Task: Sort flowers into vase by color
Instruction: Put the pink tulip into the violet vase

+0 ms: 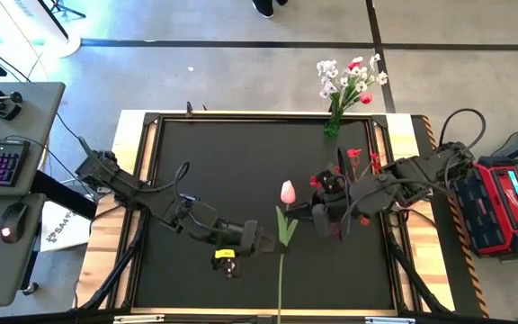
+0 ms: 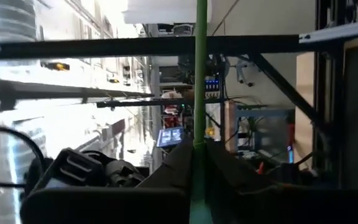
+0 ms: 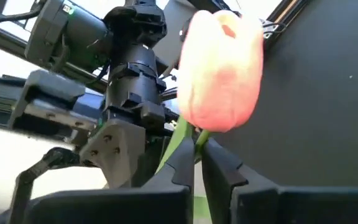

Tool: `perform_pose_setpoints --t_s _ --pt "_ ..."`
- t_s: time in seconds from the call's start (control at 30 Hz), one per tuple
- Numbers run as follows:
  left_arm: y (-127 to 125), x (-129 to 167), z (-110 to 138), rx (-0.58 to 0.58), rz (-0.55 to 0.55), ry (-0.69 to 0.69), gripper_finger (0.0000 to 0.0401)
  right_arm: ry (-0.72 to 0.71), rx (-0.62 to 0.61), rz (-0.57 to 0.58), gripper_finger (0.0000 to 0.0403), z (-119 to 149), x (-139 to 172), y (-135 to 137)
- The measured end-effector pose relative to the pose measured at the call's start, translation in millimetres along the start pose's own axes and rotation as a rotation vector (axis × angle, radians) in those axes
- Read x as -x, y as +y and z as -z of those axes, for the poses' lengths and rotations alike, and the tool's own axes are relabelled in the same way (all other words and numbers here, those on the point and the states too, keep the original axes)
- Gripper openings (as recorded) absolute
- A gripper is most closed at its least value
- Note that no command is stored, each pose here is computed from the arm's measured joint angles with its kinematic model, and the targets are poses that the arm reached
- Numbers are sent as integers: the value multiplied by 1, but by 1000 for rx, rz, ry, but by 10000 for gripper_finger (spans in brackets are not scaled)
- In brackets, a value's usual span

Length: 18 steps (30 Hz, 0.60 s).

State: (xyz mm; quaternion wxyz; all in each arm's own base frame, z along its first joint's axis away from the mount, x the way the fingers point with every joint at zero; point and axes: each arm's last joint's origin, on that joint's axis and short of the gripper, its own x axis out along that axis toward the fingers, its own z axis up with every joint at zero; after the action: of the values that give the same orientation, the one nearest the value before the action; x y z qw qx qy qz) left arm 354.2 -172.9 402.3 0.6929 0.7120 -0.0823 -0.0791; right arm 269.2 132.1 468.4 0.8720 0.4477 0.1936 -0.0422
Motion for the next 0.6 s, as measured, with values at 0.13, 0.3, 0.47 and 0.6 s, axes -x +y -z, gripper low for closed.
perform_pose_setpoints --t_s 0.13,0.3,0.47,0.6 --pt "-1 0 0 154 4 17 45 -22 49 1 3 -2 6 0" --pt "-1 1 -1 461 -10 94 79 -45 146 19 1 -4 35 -2" --pt "-3 2 0 781 -34 174 105 -27 174 18 0 -6 78 -9" --pt "-11 1 6 998 10 228 116 -18 195 -43 0 -12 117 -15"
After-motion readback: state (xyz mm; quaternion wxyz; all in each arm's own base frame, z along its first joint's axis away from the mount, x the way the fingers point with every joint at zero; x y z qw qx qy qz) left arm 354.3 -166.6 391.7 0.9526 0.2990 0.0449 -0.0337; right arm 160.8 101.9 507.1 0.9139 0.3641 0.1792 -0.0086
